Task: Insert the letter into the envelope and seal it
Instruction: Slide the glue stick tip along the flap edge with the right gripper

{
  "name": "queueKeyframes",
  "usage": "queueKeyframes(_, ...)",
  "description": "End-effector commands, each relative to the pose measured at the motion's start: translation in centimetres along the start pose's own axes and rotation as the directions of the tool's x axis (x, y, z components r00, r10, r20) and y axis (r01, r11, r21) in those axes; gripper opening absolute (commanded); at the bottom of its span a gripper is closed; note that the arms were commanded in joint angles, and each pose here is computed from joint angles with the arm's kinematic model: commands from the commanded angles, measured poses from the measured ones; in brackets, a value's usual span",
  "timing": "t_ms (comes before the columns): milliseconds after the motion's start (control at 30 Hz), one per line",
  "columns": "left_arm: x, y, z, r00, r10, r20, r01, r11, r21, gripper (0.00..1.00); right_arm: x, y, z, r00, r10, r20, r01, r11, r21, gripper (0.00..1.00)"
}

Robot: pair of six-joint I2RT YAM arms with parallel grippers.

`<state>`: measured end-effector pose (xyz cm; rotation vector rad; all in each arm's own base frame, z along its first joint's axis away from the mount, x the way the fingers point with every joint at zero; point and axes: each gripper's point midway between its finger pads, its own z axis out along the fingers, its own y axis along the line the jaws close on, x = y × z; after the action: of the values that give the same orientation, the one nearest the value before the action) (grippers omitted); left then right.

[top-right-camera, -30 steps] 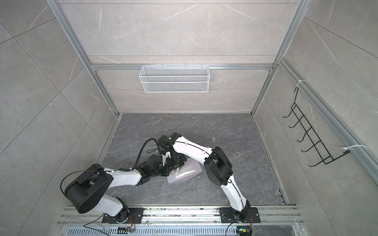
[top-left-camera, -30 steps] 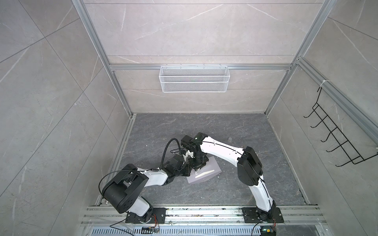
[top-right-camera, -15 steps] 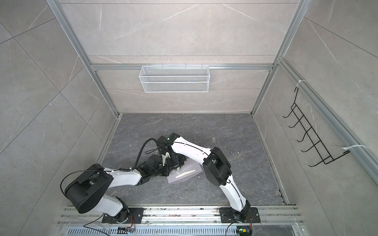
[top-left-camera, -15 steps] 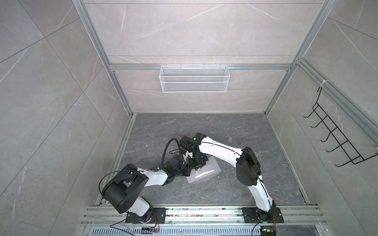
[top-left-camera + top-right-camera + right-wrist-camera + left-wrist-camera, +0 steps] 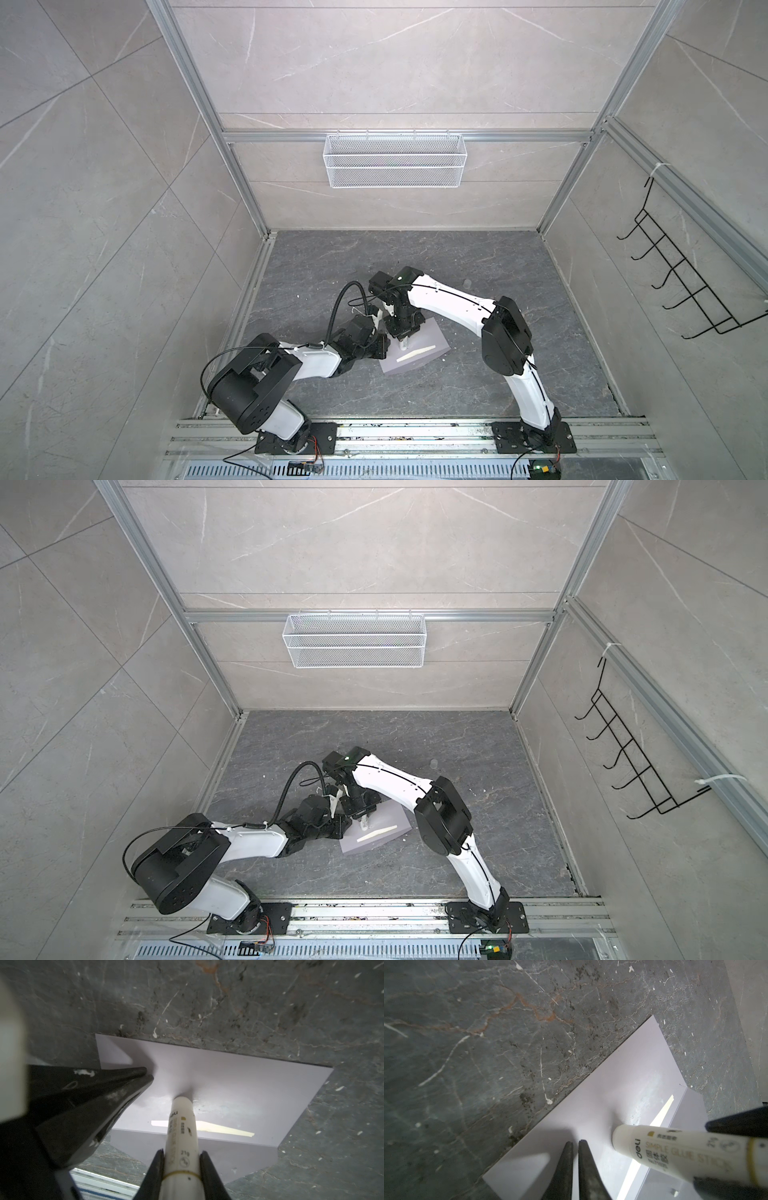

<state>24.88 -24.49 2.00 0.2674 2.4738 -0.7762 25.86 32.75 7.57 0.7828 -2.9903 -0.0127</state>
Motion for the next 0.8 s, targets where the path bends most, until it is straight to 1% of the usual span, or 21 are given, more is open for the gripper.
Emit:
queueKeyframes(0, 3.1, 2.6, 0.0, 0.996, -0.002, -0.092, -0.007, 0.996, -0.092, 0.13, -0.3, -2.6, 1.4, 0.999, 0.043, 0.003, -0.043, 0.994, 0.101, 0.00)
queueKeyframes(233, 3.0, 2.5, 0.0, 0.996, -0.002, -0.092, -0.006, 0.996, -0.092, 0.13, -0.3, -1.9, 0.7, 0.999, 0.039, 0.025, -0.041, 0.998, 0.057, 0.00)
queueKeyframes(433, 3.1, 2.5, 0.1, 0.995, -0.005, -0.095, -0.004, 0.996, -0.089, 0.13, -0.4, -2.2, 0.0, 0.998, 0.038, 0.043, -0.041, 0.998, 0.056, 0.00)
queueKeyframes(500, 3.1, 2.5, 0.0, 0.996, -0.006, -0.093, -0.002, 0.996, -0.087, 0.13, -0.5, -1.9, -0.6, 0.997, 0.039, 0.059, -0.041, 0.999, 0.027, 0.00)
queueKeyframes(667, 3.1, 2.5, 0.0, 0.995, -0.005, -0.095, -0.003, 0.996, -0.089, 0.13, -1.1, -1.3, -4.2, 0.986, 0.063, 0.151, -0.051, 0.995, -0.082, 0.00)
queueKeyframes(767, 3.1, 2.5, 0.1, 0.995, -0.005, -0.099, -0.004, 0.996, -0.091, 0.13, -1.2, -1.9, -6.5, 0.976, 0.082, 0.204, -0.060, 0.992, -0.112, 0.00)
